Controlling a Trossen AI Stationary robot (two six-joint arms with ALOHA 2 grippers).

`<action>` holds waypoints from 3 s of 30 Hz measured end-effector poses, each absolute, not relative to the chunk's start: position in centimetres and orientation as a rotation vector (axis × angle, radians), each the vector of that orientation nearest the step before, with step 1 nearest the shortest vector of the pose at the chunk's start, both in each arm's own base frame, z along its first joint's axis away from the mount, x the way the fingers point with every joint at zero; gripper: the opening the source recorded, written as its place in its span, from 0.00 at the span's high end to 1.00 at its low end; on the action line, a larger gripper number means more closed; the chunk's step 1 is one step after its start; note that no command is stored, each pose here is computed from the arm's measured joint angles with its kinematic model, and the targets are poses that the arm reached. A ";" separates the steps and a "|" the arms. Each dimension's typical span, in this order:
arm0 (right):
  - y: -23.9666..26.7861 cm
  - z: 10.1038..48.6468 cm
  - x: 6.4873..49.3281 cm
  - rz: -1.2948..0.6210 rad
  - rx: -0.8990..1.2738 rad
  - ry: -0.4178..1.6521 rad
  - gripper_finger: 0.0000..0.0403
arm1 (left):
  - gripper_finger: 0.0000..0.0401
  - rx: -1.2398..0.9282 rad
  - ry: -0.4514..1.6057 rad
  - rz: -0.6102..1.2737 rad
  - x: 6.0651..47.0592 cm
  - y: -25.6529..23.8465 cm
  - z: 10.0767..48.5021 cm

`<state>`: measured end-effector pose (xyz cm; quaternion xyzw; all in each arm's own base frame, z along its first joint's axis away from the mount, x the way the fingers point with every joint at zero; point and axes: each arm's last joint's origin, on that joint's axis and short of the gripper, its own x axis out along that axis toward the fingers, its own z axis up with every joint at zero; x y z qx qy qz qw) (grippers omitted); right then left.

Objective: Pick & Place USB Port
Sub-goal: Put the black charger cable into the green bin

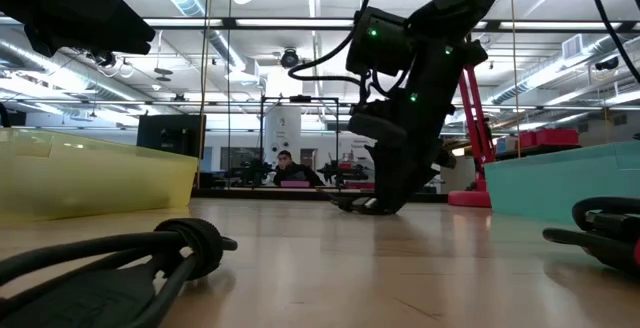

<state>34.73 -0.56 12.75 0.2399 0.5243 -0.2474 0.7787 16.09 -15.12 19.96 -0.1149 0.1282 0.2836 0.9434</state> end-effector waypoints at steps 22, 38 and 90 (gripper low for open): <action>-0.6 14.1 34.0 -0.518 0.517 1.149 1.00 | 0.63 -0.236 0.261 0.578 16.1 -15.1 20.0; 0.9 24.7 26.7 -0.615 0.531 1.064 1.00 | 0.63 -0.242 0.282 0.569 16.1 -15.2 19.9; 13.1 24.9 12.0 -0.931 0.646 1.234 0.83 | 0.63 -0.282 0.312 0.551 16.2 -15.3 19.9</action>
